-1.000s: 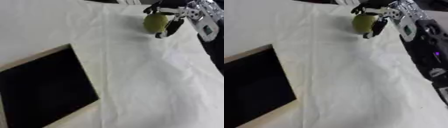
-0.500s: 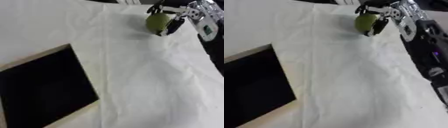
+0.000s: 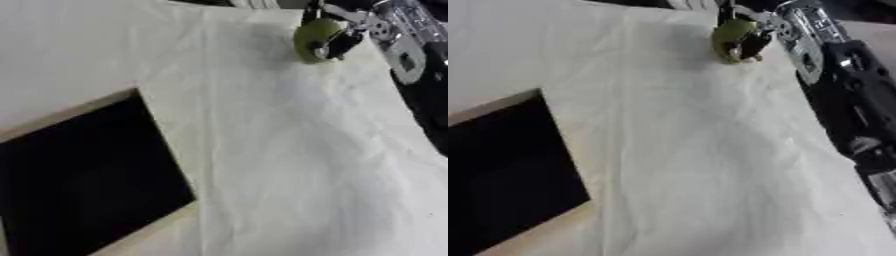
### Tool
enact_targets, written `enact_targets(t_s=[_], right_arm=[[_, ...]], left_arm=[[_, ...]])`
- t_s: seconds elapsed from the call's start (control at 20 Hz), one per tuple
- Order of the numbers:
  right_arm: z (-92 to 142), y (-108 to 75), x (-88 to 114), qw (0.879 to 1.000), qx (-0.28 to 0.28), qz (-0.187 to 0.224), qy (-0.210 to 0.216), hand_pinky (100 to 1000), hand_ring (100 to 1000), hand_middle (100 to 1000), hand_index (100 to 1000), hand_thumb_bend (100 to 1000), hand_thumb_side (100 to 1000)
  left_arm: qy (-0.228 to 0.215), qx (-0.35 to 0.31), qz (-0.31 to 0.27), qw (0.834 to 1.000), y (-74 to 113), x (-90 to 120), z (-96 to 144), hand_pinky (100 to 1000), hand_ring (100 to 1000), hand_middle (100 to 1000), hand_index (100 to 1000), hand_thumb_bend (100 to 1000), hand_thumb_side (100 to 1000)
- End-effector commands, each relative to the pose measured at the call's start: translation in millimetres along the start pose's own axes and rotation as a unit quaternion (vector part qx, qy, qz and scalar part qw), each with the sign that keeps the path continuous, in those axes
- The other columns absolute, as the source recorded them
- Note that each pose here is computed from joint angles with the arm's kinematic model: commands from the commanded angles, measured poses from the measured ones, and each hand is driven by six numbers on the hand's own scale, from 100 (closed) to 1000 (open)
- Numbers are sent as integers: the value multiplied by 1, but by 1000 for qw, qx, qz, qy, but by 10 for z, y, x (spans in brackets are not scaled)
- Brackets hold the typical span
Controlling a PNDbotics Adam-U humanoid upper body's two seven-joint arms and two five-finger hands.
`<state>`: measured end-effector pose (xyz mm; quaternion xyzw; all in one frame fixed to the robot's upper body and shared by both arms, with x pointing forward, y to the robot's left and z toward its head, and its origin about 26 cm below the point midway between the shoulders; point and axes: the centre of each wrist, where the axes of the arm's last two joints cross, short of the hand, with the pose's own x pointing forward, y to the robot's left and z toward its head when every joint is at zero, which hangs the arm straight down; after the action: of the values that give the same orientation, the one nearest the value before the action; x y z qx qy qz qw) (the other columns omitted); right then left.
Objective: Pick up objects on the table and place them in the box.
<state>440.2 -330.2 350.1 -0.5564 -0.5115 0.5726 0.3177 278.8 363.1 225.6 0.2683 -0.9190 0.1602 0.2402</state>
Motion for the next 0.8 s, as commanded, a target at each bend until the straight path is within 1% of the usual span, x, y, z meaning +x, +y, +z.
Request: enact_targets(t_s=[0.05, 0.1, 0.15, 0.3, 0.35, 0.4, 0.8], right_arm=[[38, -120, -54, 999, -34, 37, 14, 635, 613, 615, 636, 214, 100], [35, -109, -49, 998, -38, 45, 14, 631, 610, 609, 629, 212, 100], [31, -99, -45, 998, -43, 53, 13, 618, 594, 583, 600, 211, 100], [31, -85, -36, 996, -56, 71, 7, 608, 586, 562, 574, 216, 100], [41, -91, -37, 995, -62, 75, 2, 606, 584, 559, 568, 191, 100], [57, -105, -40, 995, -68, 79, -2, 605, 584, 557, 566, 221, 100], [280, -318, -18, 985, -127, 110, -35, 595, 575, 557, 560, 231, 100]], left_arm=[[-16, -5, -2, 1000, 4, 57, -52, 506, 546, 558, 727, 348, 588], [-16, -5, -2, 1000, 3, 57, -52, 506, 546, 557, 726, 347, 589], [-15, -5, -2, 1000, 4, 56, -51, 506, 545, 556, 726, 345, 589], [-14, -4, -2, 1000, 6, 54, -47, 506, 544, 554, 725, 343, 589], [-14, -4, -3, 1000, 7, 53, -46, 505, 544, 554, 725, 343, 588], [-13, -4, -3, 1000, 9, 53, -45, 505, 543, 553, 725, 342, 588], [-14, -4, -7, 1000, 27, 54, -51, 504, 542, 551, 723, 339, 585]])
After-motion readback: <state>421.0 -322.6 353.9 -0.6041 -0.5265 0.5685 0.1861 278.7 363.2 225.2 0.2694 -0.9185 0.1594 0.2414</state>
